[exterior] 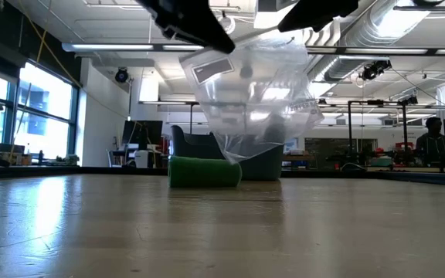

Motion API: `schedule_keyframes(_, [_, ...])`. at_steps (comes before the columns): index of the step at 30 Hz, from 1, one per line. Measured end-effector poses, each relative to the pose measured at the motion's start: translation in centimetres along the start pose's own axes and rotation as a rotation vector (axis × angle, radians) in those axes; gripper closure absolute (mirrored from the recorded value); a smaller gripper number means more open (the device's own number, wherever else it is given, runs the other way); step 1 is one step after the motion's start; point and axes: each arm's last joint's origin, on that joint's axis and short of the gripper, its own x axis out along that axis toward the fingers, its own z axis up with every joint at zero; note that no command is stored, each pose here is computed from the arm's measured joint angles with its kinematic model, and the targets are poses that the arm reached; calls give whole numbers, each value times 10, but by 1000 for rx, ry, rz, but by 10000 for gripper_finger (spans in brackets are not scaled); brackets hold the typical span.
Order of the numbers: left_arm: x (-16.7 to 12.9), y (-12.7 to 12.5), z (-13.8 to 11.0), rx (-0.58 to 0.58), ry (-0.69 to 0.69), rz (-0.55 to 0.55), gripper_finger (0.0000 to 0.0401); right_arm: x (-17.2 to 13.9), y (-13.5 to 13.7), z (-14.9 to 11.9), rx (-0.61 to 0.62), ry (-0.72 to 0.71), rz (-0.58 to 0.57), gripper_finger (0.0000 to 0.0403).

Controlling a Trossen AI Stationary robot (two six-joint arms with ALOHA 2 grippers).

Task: Roll bandage
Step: Open the transparent zip bag

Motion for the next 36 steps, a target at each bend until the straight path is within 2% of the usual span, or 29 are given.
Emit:
schedule_keyframes(9, [-18,-1,-15,-9,156,-6,366,0,0,0,-1,2,0,403])
schedule_keyframes(20, [-22,-4,-20,15,195,-13,366,0,0,0,3,0,6,403])
schedule_keyframes(27, [-25,-2,-20,-33,203,-7,366,0,1,0,4,-3,19,403])
schedule_keyframes(30, [-31,2,-20,-45,216,-6,357,0,1,0,4,-2,30,403])
schedule_keyframes(36, [-47,15,-18,-73,241,5,314,0,1,0,2,-1,42,403])
